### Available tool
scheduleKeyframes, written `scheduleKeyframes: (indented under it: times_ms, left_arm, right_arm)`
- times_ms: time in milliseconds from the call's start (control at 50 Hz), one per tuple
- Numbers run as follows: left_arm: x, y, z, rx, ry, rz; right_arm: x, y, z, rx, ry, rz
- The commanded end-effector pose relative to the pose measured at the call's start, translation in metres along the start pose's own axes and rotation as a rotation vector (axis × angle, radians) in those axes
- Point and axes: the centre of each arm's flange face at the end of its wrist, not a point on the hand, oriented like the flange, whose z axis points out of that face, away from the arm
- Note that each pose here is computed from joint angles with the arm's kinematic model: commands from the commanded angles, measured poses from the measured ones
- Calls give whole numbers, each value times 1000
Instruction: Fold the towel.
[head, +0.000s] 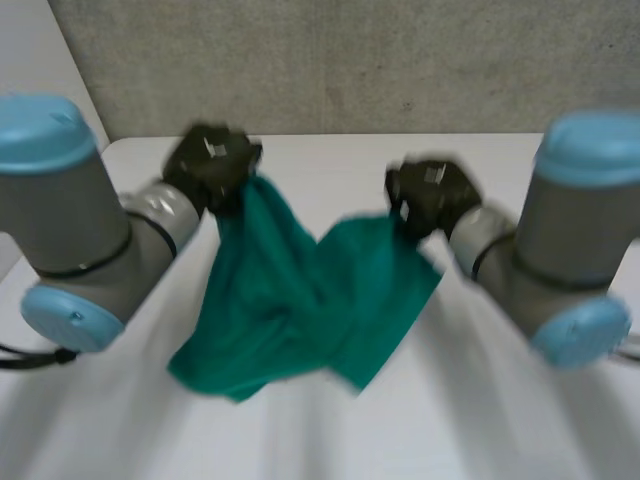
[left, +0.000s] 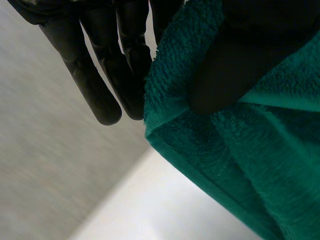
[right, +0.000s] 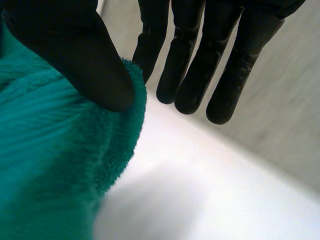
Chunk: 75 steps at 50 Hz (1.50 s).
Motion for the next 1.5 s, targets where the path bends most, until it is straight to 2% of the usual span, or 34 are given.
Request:
scheduleKeyframes:
  times_ms: [20,80,160,220,320,360,460,560,640,740,780,840,900,1000,1080,1100,1160,1200,1340,1500]
  left_arm:
    - [-31,-71,-26,187,-165,-24]
    - [-31,-83,-41,213,-177,-43]
    - [-24,-77,-54,186,-156,-47]
    - [-8,-45,-60,85,-110,-51]
    - [14,-1,-55,-56,-47,-56]
    - [27,21,-51,-125,-10,-57]
    - [53,58,-49,-237,61,-52]
    - [55,66,-49,-273,55,-49]
    - [47,52,-52,-238,21,-47]
    - [20,-5,-77,-87,-52,-57]
    - [14,-19,-87,-43,-69,-58]
    - [4,-41,-101,30,-99,-61]
    - [-8,-67,-121,122,-137,-71]
    - [-10,-70,-125,136,-140,-97]
    - [2,-40,-110,31,-102,-102]
    - [11,-20,-100,-37,-74,-102]
    - [19,-3,-92,-96,-51,-105]
    - [33,30,-77,-200,-11,-104]
    - [49,73,-42,-283,11,-102]
    - [39,76,-12,-220,-39,-94]
  right_arm:
    - [45,-109,4,284,131,-140]
    - [49,-131,5,350,136,-150]
    - [51,-126,21,339,109,-155]
    - [36,-81,51,220,2,-145]
    - [28,-36,66,83,-39,-132]
    - [25,-1,77,-13,-46,-125]
    - [24,28,81,-108,-43,-115]
    - [21,41,72,-223,-54,-105]
    - [25,23,60,-227,-23,-125]
    - [31,-21,27,-182,-15,-146]
    - [32,-47,-2,-151,-9,-186]
    - [32,-62,-17,-126,-3,-222]
    - [34,-85,-45,-87,4,-324]
    - [38,-101,-57,-53,27,-378]
    - [38,-82,-37,-98,4,-372]
    - [38,-63,-21,-145,-12,-363]
    - [36,-34,1,-208,-39,-355]
    - [33,-8,19,-258,-58,-352]
    - [31,56,67,-317,-55,-349]
    - [47,46,86,-218,127,-359]
